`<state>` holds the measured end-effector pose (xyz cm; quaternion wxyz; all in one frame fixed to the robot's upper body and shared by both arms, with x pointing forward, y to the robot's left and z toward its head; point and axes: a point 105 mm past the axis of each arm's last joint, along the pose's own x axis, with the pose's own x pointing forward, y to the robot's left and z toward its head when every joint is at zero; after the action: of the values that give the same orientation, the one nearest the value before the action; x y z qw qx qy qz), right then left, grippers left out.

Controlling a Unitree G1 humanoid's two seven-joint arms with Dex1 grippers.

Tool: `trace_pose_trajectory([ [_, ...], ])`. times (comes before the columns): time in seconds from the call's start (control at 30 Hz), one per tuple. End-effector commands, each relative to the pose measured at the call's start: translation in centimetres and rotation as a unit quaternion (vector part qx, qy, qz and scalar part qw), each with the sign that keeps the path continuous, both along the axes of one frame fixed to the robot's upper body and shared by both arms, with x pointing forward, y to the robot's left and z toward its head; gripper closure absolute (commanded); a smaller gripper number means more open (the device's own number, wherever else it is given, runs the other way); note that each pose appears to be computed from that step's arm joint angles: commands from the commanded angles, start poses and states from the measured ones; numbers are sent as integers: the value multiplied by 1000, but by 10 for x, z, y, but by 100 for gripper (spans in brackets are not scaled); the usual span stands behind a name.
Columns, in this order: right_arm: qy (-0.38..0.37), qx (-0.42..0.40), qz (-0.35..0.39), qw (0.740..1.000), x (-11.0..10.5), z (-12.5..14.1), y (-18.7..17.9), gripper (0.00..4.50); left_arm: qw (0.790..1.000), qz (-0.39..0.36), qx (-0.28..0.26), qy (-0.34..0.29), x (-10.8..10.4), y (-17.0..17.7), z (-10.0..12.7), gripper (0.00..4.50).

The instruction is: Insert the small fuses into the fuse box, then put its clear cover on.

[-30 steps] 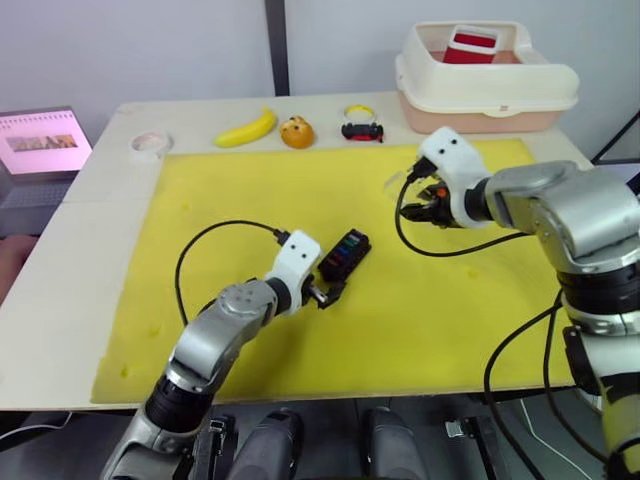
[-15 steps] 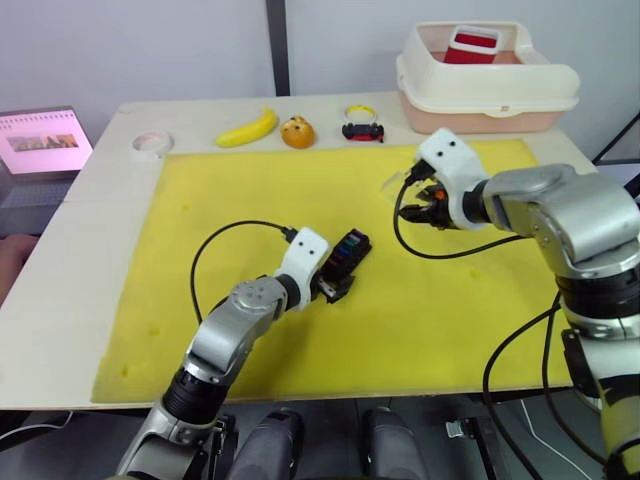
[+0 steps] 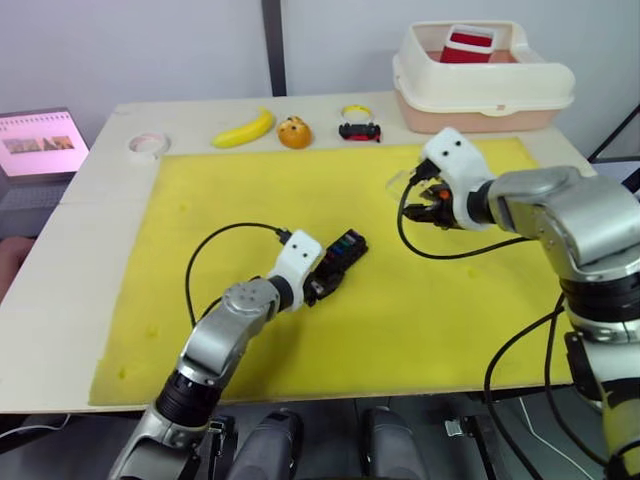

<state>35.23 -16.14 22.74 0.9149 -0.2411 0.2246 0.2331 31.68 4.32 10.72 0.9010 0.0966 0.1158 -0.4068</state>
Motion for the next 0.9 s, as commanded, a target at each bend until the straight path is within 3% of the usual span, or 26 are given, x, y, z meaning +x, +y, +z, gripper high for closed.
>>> trace_pose_trajectory([
  [0.03,-45,-1,37,998,-8,20,4,280,996,-87,-14,5,-9,2,8,195],
  [0.2,-28,3,139,990,-38,19,16,280,960,-278,8,-8,-36,8,22,195],
  [0.4,-9,-1,248,969,-72,12,29,280,924,-381,25,-6,-50,7,13,195],
  [0.57,12,-2,290,957,-91,4,33,280,919,-390,51,-27,-47,2,0,195],
  [0.9,18,-9,289,957,-94,-9,34,280,936,-329,78,-97,-34,1,-13,195],
])
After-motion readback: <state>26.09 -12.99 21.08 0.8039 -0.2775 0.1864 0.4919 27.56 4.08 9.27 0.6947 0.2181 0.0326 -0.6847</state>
